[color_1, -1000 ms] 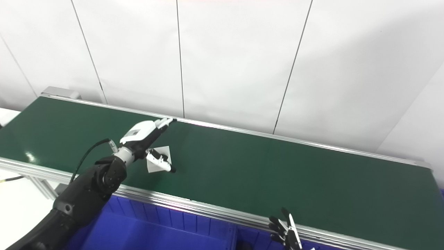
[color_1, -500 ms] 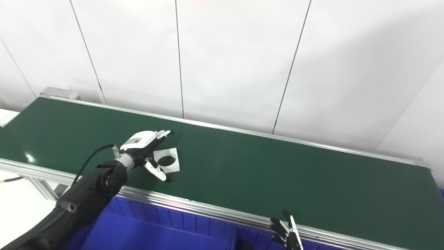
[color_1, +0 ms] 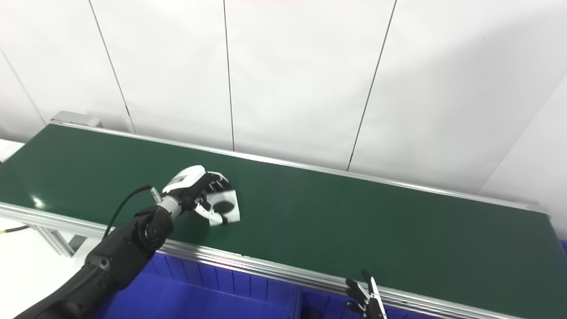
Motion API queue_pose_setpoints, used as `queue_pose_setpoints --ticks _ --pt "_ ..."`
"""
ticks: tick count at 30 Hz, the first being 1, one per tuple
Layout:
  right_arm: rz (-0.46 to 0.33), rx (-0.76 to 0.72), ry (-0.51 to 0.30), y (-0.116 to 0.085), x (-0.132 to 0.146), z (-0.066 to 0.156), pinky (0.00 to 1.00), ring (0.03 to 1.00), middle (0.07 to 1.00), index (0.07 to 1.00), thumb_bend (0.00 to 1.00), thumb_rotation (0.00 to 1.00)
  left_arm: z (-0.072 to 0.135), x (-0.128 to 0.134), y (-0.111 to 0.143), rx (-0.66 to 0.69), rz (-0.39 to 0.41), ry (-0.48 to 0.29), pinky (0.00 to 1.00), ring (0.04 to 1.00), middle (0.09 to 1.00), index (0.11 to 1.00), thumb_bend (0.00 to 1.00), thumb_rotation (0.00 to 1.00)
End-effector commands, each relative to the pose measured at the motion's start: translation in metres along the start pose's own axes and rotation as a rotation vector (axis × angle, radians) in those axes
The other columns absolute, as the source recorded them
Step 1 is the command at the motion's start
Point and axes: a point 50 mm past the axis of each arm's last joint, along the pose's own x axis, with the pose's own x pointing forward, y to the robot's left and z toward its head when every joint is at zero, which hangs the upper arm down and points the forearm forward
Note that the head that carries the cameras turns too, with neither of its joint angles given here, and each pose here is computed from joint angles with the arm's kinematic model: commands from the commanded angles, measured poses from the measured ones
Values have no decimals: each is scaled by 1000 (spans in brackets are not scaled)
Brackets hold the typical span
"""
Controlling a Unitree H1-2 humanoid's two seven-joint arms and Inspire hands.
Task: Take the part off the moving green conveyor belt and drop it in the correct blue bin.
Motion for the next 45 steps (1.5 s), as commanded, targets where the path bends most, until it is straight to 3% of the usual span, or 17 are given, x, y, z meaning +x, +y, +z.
queue_pose_setpoints --ticks 1,12,16,23,29,37,45 --pt "-10 5 -86 -3 3 10 796 868 891 1000 828 545 9 4 8 6 9 -38 369 418 522 493 497 0" --pt "-13 9 -86 -3 5 10 796 868 890 1000 830 553 16 4 12 -16 1 -63 338 409 514 502 496 0" --pt "-14 10 -88 -3 4 11 793 867 889 1000 830 554 17 -1 17 -59 55 -74 354 416 515 496 496 0" --pt "-22 2 -91 -5 3 12 780 861 886 1000 833 560 43 -33 29 -237 215 -217 209 354 440 525 489 0" --pt "-29 1 -86 -4 2 15 788 862 884 999 846 560 68 -71 24 -350 254 -310 182 346 439 524 488 0" --pt "-40 -13 -88 2 0 18 796 866 887 1000 837 585 78 -120 -3 -392 205 -342 167 346 438 522 488 0" --pt "-58 -28 -85 5 0 24 791 861 884 1000 859 622 58 -136 -50 -378 36 -287 261 370 470 521 492 0"
